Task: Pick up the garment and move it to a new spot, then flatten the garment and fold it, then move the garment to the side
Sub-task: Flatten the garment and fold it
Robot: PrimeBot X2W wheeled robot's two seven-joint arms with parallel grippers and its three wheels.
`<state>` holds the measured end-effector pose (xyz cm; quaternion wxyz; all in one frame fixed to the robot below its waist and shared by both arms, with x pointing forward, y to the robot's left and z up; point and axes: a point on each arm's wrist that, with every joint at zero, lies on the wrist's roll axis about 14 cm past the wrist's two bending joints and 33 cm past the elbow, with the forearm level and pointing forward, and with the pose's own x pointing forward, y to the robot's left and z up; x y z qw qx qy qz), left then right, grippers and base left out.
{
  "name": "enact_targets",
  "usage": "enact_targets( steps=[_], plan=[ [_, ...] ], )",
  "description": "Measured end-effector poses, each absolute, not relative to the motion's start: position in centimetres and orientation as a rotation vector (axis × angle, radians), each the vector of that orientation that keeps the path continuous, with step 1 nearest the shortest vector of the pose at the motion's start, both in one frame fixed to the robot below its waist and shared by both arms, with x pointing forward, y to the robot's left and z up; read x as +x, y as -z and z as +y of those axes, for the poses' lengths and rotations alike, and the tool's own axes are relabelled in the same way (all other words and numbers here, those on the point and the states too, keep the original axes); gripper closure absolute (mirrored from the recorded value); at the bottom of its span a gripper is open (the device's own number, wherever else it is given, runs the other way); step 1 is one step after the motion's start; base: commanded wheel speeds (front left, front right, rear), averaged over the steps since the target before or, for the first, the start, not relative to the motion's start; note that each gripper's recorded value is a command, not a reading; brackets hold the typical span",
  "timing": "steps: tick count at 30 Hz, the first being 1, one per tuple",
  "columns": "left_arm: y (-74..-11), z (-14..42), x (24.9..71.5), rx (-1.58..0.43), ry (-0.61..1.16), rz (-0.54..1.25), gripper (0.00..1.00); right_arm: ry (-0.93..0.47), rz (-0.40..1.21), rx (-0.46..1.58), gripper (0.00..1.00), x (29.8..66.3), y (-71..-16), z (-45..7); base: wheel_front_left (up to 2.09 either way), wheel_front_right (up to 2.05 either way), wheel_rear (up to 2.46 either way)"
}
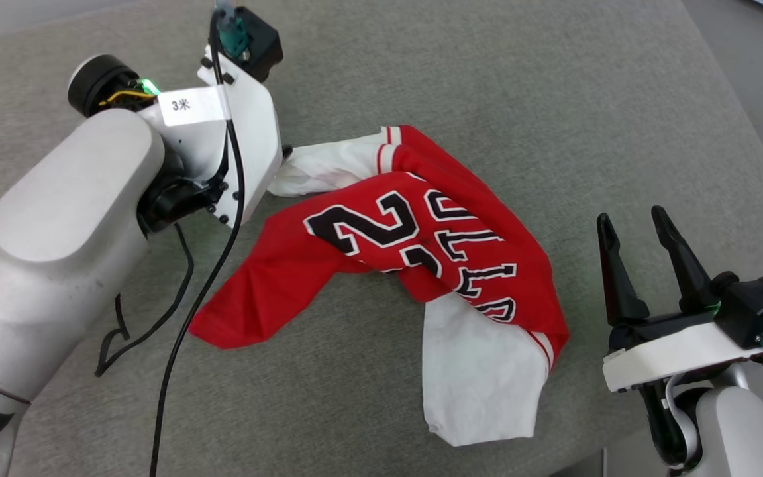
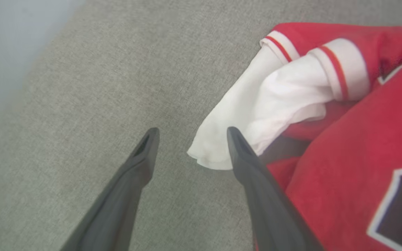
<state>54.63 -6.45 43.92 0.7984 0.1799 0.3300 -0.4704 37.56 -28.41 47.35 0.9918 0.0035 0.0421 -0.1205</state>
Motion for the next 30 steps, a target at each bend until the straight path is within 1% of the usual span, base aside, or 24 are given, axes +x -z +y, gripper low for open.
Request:
enact_targets(
  steps=[4,11,12,13,14,17,23,27,30],
  plan=[
    [-41.1,-7.2,53.9,0.411,1.049,0.782,0.0,0.275,0.115,0.015,0.0,36.7,-46.2,-29.2,0.0,0.0,0.0],
    [-38.3,-6.6,52.8,0.466,1.072,0.845,0.0,0.291,0.119,0.014,0.0,36.7,-45.8,-29.8,0.0,0.0,0.0],
    [-38.0,-6.4,52.6,0.48,1.074,0.851,0.23,0.291,0.117,0.014,0.0,36.7,-45.8,-29.8,0.0,0.0,0.0],
    [-37.8,-6.3,52.5,0.488,1.076,0.855,0.87,0.289,0.116,0.014,0.0,36.8,-45.8,-29.7,0.0,0.0,0.0],
    [-37.8,-6.3,52.5,0.485,1.075,0.85,1.0,0.286,0.114,0.013,0.0,36.9,-45.8,-29.7,0.0,0.0,0.0],
    [-38.1,-5.9,53.2,0.438,1.05,0.827,1.0,0.276,0.107,0.006,0.0,37.4,-45.9,-29.5,0.0,0.0,0.0],
    [-40.4,-4.1,55.8,0.324,0.943,0.711,1.0,0.243,0.097,-0.015,0.0,38.1,-46.4,-28.7,0.0,0.0,0.0],
    [-43.0,-1.3,57.7,0.264,0.832,0.61,1.0,0.213,0.084,-0.021,0.0,38.7,-47.2,-27.9,0.0,0.0,0.0],
    [-44.3,1.9,58.3,0.209,0.737,0.571,1.0,0.178,0.085,-0.025,0.0,39.1,-47.6,-26.7,0.0,0.0,0.0]
  ],
)
